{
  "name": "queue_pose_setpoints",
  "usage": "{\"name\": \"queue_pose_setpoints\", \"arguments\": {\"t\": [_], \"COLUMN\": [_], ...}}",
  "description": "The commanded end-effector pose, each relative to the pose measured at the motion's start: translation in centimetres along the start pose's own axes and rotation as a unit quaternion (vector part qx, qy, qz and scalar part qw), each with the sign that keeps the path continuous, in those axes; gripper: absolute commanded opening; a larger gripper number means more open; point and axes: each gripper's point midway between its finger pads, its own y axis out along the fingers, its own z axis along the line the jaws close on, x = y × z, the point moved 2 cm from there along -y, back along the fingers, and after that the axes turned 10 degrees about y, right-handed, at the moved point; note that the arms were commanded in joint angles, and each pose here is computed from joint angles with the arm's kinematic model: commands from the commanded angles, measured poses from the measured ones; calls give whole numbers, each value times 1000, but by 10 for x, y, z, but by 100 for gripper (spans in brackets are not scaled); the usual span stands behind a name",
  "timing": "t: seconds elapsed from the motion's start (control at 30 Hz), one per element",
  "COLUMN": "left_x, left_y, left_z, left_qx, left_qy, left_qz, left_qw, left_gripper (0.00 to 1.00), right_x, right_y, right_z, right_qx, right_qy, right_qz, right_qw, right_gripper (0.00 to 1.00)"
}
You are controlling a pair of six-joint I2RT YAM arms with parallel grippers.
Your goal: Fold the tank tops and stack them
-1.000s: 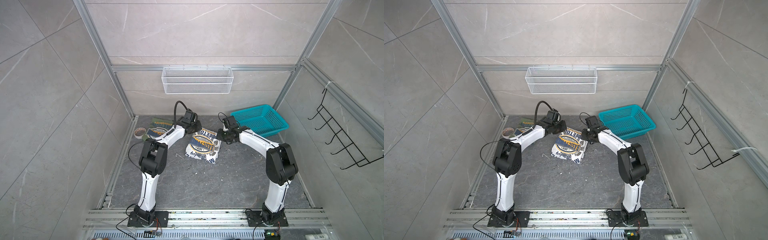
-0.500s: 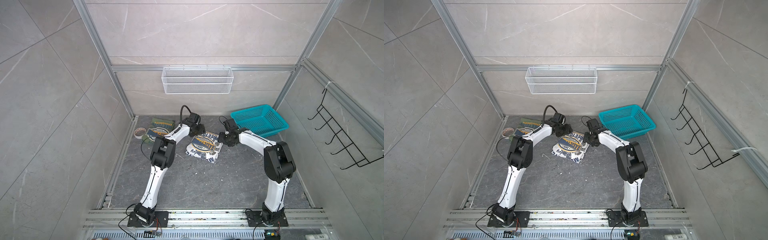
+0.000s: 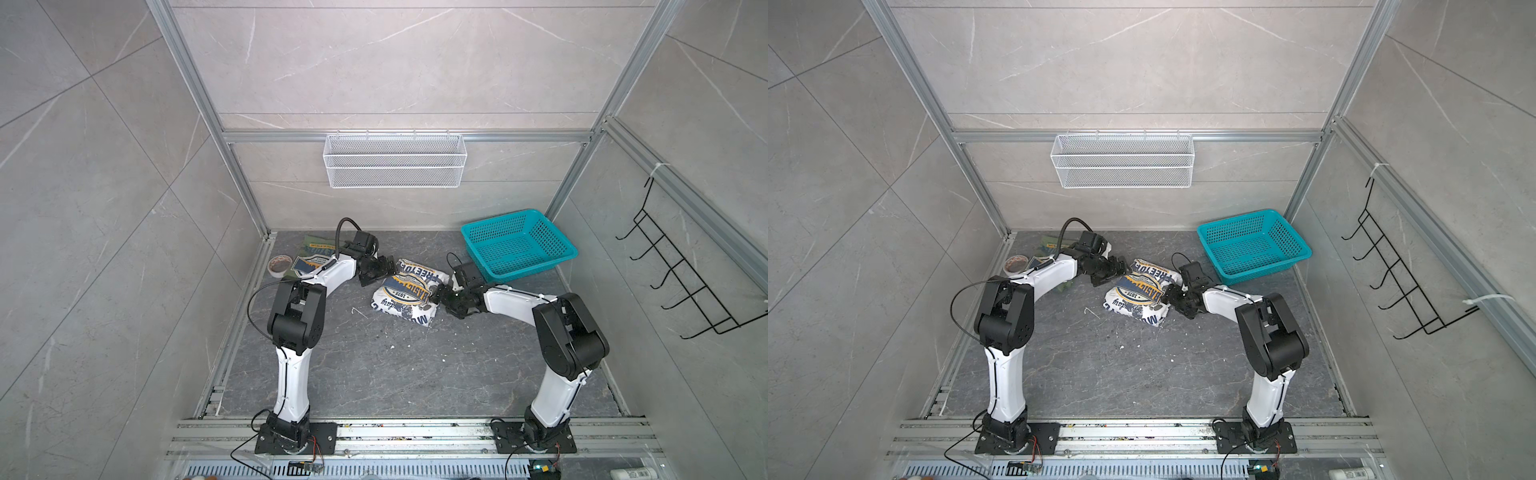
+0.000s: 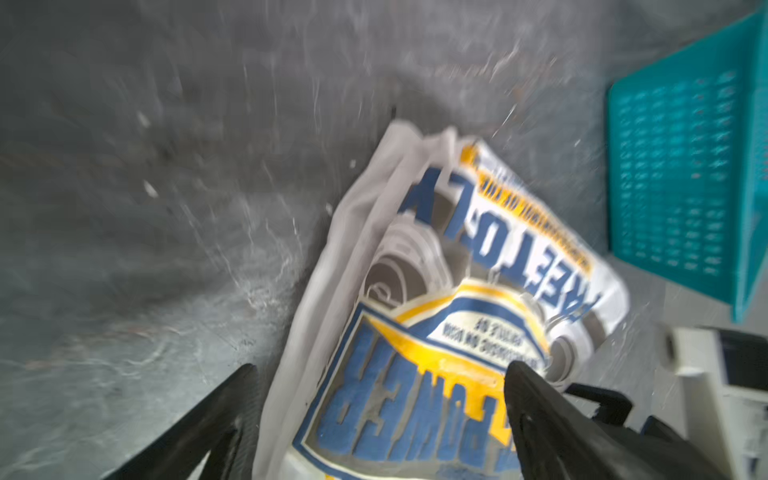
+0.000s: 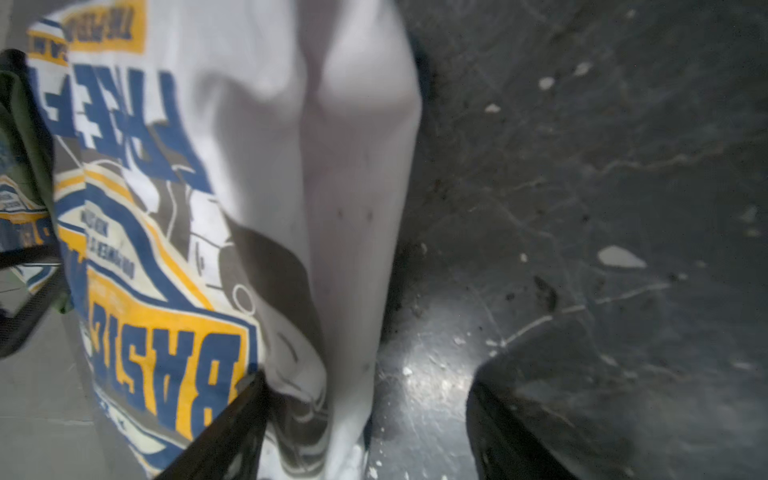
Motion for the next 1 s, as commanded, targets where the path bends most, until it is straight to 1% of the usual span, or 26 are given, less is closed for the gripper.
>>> {"name": "queue_pose_setpoints", "arguments": {"t": [0.0,0.07,0.17,0.27,0.37,0.43,0.6,0.73,0.8,0.9,0.97], "left_x": [-7,-11,-16,-19,-21,-21,-17,-4,7,23,34], "left_y": [15,23,35,42,46,47,45,30,16,-8,-28], "left_z": [-3,1,5,6,6,4,-1,-2,-1,6,13], "left_qx": [-23,-22,-26,-32,-41,-48,-58,-45,-34,-6,18], "left_qy": [12,10,3,-1,-5,-6,-6,-3,0,7,12], "left_qz": [16,25,38,44,48,50,42,16,-2,-27,-43], "left_qw": [1000,999,999,999,998,998,997,999,999,1000,999], "left_gripper": [93,93,89,84,73,65,43,22,13,4,1], "right_x": [-3,-5,-8,-13,-16,-19,-20,-18,-18,-19,-19], "right_y": [14,21,33,45,55,60,71,77,79,82,83], "right_z": [5,2,-6,-12,-9,-5,9,26,42,70,91], "right_qx": [30,26,15,8,8,8,8,17,28,53,70], "right_qy": [25,35,56,73,76,72,60,40,26,6,-8], "right_qz": [8,10,18,27,33,35,35,28,28,29,29], "right_qw": [999,999,998,997,997,997,998,999,999,998,997], "right_gripper": [76,76,74,69,61,55,36,21,15,9,6]}}
